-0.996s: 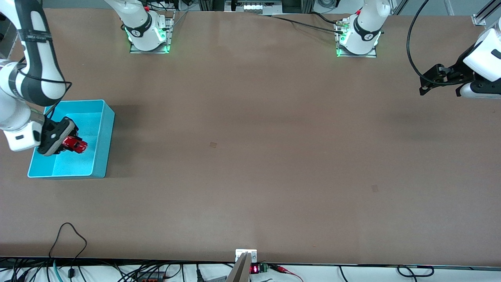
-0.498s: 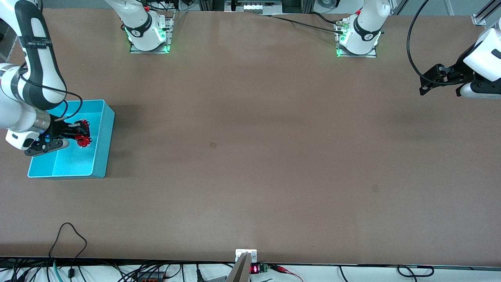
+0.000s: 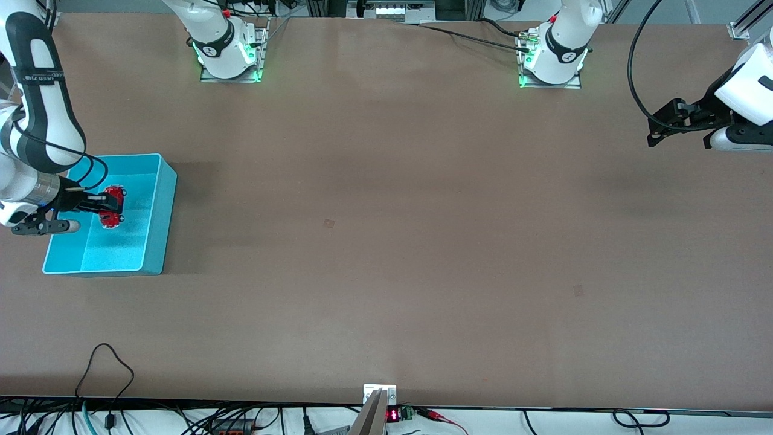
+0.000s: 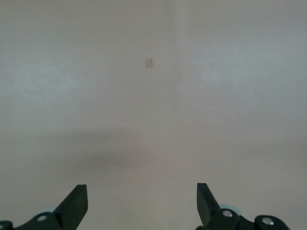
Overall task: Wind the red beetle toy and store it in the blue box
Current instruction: 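Lower the car into the blue box and open the right gripper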
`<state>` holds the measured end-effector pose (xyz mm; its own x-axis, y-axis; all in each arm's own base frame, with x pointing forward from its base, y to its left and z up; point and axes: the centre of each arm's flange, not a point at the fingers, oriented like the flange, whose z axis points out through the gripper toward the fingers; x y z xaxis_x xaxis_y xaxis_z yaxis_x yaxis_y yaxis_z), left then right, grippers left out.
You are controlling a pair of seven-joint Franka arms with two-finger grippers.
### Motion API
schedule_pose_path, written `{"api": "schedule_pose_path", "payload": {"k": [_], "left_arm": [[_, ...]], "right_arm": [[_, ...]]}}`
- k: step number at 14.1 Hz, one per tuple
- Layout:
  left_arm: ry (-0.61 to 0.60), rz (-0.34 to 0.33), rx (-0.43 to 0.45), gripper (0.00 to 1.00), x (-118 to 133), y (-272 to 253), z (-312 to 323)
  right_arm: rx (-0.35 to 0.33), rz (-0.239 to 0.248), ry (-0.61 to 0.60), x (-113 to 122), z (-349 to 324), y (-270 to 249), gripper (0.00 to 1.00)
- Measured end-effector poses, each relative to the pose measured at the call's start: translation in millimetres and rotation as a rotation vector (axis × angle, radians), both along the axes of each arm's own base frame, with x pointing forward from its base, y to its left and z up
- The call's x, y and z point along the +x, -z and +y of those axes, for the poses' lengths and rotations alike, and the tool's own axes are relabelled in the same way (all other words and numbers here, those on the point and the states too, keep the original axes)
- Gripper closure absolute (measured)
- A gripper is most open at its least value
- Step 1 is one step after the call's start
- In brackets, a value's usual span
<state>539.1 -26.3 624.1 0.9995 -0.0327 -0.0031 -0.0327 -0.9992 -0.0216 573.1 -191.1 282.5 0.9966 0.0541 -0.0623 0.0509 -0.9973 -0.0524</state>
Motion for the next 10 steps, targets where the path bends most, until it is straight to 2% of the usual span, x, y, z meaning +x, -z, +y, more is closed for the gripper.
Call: {"api": "schedule_pose_path", "payload": {"k": [2, 5, 7, 10], "left_arm": [[0.000, 0.000, 0.000, 0.00, 0, 0, 0], [0.001, 0.000, 0.000, 0.00, 0, 0, 0], [0.001, 0.000, 0.000, 0.00, 0, 0, 0], [0.002, 0.000, 0.000, 0.00, 0, 0, 0]], "right_arm": [[-0.008, -0.004, 0.015, -4, -8, 26, 0.55], [-0.007, 0.022, 0.032, -14, -15, 67, 0.55], [-0.003, 0.037, 0.028, -17, -12, 82, 0.55], [-0.009, 0.021, 0.025, -15, -11, 83, 0.51]]}}
